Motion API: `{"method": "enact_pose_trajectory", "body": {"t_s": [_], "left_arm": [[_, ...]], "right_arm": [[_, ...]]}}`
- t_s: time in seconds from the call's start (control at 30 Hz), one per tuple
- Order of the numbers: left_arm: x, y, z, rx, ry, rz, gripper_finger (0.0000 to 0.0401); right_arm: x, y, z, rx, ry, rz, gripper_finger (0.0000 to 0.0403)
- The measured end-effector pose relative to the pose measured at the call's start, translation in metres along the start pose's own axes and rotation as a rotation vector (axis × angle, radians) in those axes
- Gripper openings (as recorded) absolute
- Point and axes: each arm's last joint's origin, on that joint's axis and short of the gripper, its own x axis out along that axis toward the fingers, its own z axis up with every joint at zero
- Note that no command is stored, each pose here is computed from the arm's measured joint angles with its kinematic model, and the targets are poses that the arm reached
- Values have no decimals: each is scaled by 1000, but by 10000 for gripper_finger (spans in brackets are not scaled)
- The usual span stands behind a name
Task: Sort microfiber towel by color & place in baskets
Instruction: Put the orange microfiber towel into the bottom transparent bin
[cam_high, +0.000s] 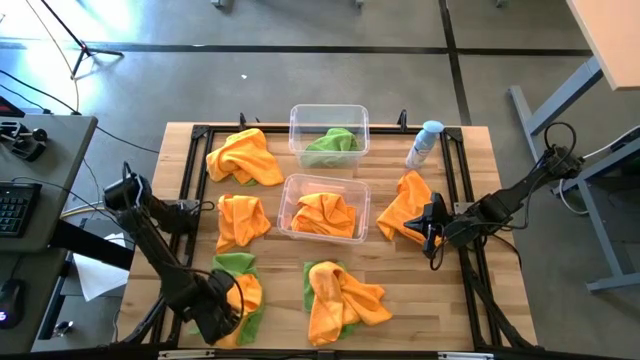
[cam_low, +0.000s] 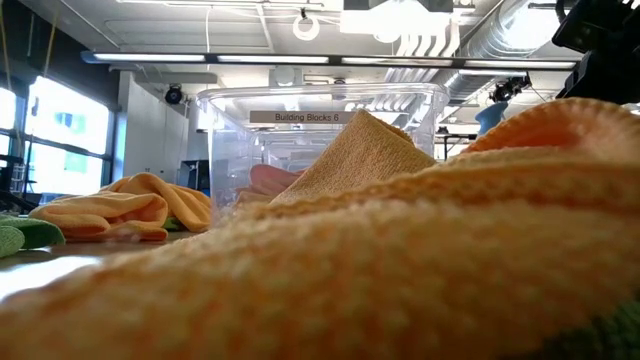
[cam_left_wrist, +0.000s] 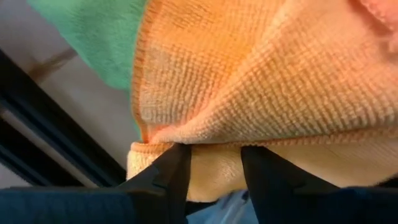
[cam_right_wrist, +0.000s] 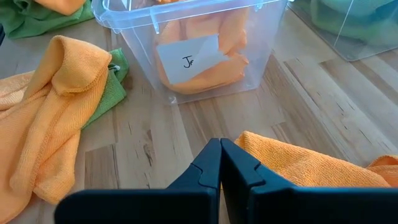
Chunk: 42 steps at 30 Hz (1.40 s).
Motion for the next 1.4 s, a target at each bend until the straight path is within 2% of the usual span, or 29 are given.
{"method": "enact_pose_trajectory", "body": {"t_s": [0.07, 0.2, 0.23, 0.5, 0.67, 0.9, 1.03, 1.2, 1.4], "left_arm": [[-1, -1, -1, -2, 6, -13, 105], [-11, 0, -2, -10, 20, -51, 20], [-15, 1, -1, -12, 18, -68, 11], [-65, 10, -1, -23, -21, -149, 2], [-101, 11, 0, 32, -178, -224, 1], [-138, 13, 7, 101, -516, -326, 0], [-152, 15, 12, 136, -678, -347, 0], [-169, 17, 17, 175, -783, -354, 0], [-194, 16, 25, 276, -1001, -364, 0]], "right_arm": [[0, 0, 0, 0, 0, 0, 0], [0, 0, 0, 0, 0, 0, 0], [0, 0, 0, 0, 0, 0, 0], [0, 0, 0, -1, 0, 0, 0], [0, 0, 0, -1, 0, 0, 0], [0, 0, 0, -1, 0, 0, 0], [0, 0, 0, 0, 0, 0, 0], [0, 0, 0, 0, 0, 0, 0], [0, 0, 0, 9, 0, 0, 0]]}}
